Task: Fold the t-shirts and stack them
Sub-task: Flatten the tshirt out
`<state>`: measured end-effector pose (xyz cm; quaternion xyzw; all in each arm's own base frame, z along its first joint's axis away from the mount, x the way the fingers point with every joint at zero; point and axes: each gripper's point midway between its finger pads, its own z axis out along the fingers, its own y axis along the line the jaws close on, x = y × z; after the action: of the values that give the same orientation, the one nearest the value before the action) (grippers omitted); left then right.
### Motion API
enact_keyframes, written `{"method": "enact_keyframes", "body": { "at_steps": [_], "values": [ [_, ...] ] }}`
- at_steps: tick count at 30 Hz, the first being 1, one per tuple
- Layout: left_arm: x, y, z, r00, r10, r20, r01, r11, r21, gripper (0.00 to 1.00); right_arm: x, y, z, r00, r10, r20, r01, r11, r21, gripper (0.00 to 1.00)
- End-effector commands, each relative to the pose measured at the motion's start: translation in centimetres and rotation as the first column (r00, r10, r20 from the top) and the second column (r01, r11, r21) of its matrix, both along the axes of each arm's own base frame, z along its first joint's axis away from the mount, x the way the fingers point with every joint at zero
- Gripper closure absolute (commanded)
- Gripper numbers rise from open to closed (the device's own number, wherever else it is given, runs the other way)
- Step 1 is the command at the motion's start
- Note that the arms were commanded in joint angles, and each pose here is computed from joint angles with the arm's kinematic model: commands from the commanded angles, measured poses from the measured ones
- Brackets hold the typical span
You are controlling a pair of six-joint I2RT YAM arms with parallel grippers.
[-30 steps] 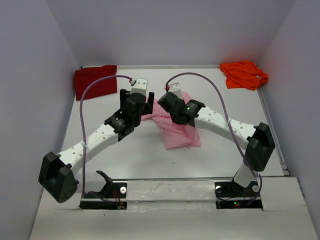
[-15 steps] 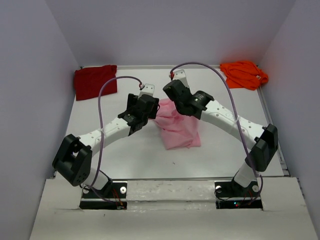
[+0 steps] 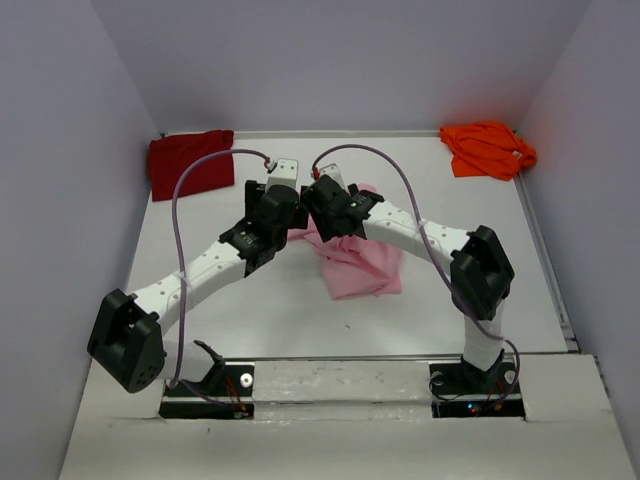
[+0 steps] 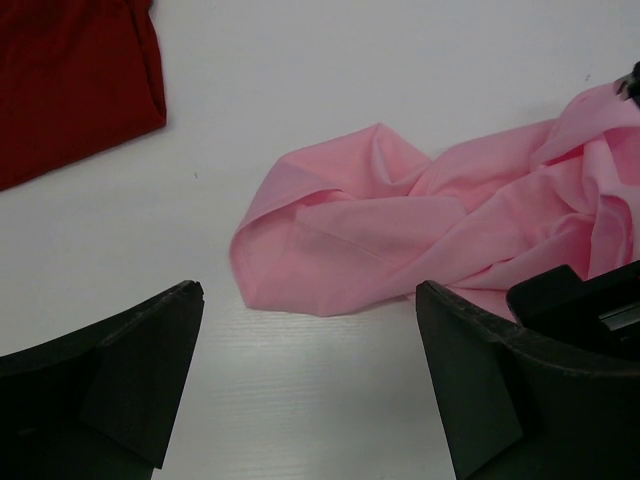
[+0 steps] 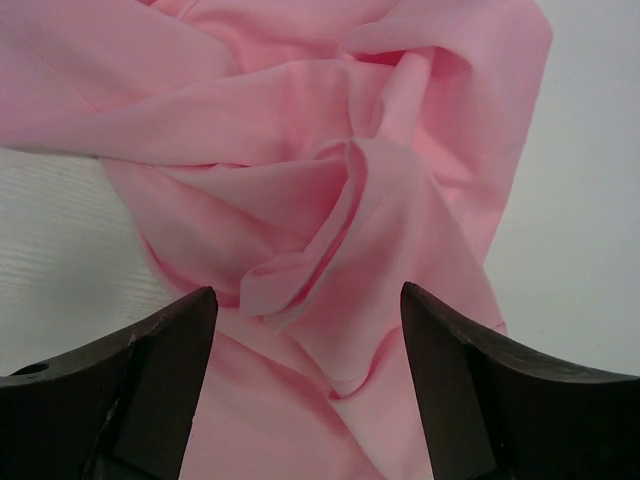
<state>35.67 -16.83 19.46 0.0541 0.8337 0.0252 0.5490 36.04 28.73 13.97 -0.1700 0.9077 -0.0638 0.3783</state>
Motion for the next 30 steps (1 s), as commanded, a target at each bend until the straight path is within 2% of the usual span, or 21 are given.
{"method": "enact_keyframes", "body": {
  "at_steps": [1, 7, 10, 21, 30],
  "values": [
    [0.2, 0.1, 1.4, 0.999, 0.009, 0.045, -0.007, 0.999, -0.033, 0.01, 1.5, 2.0, 3.3, 0.997, 0.021, 0.081, -0.028, 0.996, 0.084, 0.20],
    [0.1, 0.2, 1.9, 0.998, 0.008, 0.054, -0.006, 0.999, -0.038, 0.01, 1.5, 1.6, 3.2, 0.996, 0.026, 0.091, -0.033, 0.997, 0.069, 0.20],
    [0.1, 0.1, 2.1, 0.998, 0.003, 0.057, -0.001, 0.999, -0.045, 0.01, 2.6, 1.5, 2.3, 0.995, 0.021, 0.093, -0.024, 0.999, 0.026, 0.20],
    [-0.1, 0.1, 2.4, 0.998, -0.003, 0.065, 0.005, 0.999, -0.043, 0.01, 7.3, -0.5, 2.2, 0.995, -0.041, 0.092, 0.037, 0.998, 0.044, 0.21],
    [-0.2, 0.0, 2.7, 0.997, -0.007, 0.072, 0.011, 0.999, -0.048, 0.01, 7.8, -0.6, 0.4, 0.996, -0.059, 0.061, 0.057, 0.998, 0.029, 0.25]
  ]
}}
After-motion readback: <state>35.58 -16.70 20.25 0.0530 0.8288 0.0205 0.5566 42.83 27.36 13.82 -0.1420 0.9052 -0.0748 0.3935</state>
